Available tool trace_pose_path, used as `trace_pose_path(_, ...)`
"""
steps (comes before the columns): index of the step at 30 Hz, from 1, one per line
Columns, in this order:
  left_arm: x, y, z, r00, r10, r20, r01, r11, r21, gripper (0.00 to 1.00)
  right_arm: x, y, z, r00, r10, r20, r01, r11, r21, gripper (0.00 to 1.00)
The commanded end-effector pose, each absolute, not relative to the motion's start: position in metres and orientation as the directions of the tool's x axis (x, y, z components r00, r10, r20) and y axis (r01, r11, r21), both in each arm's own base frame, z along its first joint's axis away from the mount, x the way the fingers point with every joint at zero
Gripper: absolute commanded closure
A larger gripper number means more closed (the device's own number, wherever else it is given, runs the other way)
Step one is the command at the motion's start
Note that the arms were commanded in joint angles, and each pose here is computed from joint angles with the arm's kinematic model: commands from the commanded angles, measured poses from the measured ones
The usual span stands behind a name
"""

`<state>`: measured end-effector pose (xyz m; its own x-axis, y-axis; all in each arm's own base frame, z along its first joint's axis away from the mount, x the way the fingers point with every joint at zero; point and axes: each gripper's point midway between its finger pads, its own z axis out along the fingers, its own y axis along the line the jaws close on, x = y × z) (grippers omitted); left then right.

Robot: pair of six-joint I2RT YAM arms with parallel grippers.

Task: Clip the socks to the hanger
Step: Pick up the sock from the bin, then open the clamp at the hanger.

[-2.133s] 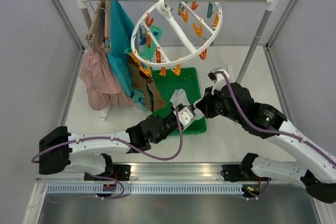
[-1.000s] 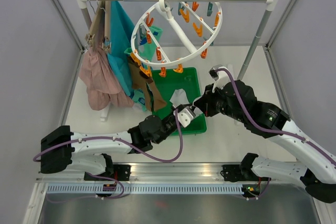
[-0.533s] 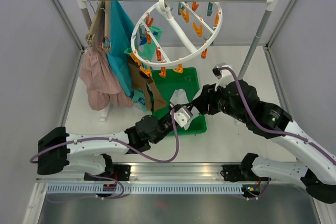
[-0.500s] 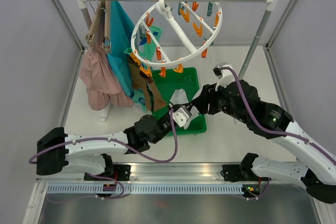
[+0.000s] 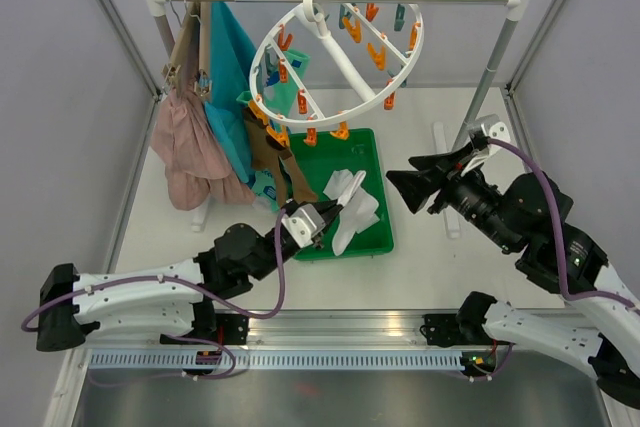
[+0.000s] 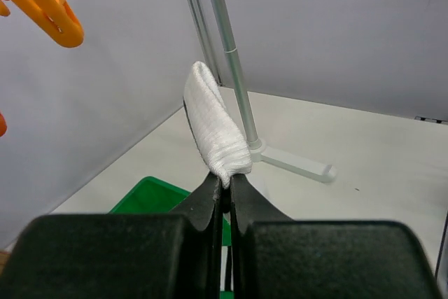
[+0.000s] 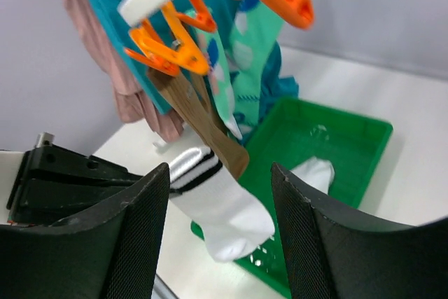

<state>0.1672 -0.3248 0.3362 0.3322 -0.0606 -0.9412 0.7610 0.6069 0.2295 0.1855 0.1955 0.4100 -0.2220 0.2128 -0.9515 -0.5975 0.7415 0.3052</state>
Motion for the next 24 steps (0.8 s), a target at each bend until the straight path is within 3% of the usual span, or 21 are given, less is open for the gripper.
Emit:
trace_pose_path(1, 0.155, -0.320, 0.333, 0.262, -0.093, -0.961, 0.806, 0.568, 0.165, 0.98, 0.184, 0.216, 0.438, -0.102, 0.232, -0.967, -0.707, 0.667, 0.234, 0.35)
trace_pose_path(12, 0.156, -0.289, 0.329, 0.130, -0.071, -0.989, 0.785, 0.617, 0.059, 0.98, 0.198, 0.252, 0.458, 0.061, 0.201, -0.978, -0.783, 0.617, 0.078, 0.38)
trace_pose_path(24, 0.155, -0.273, 0.338, 0.128, -0.063, -0.990, 0.771, 0.634, 0.059, 0.98, 0.192, 0.275, 0.449, 0.268, 0.134, -0.954, -0.830, 0.536, -0.158, 0.40)
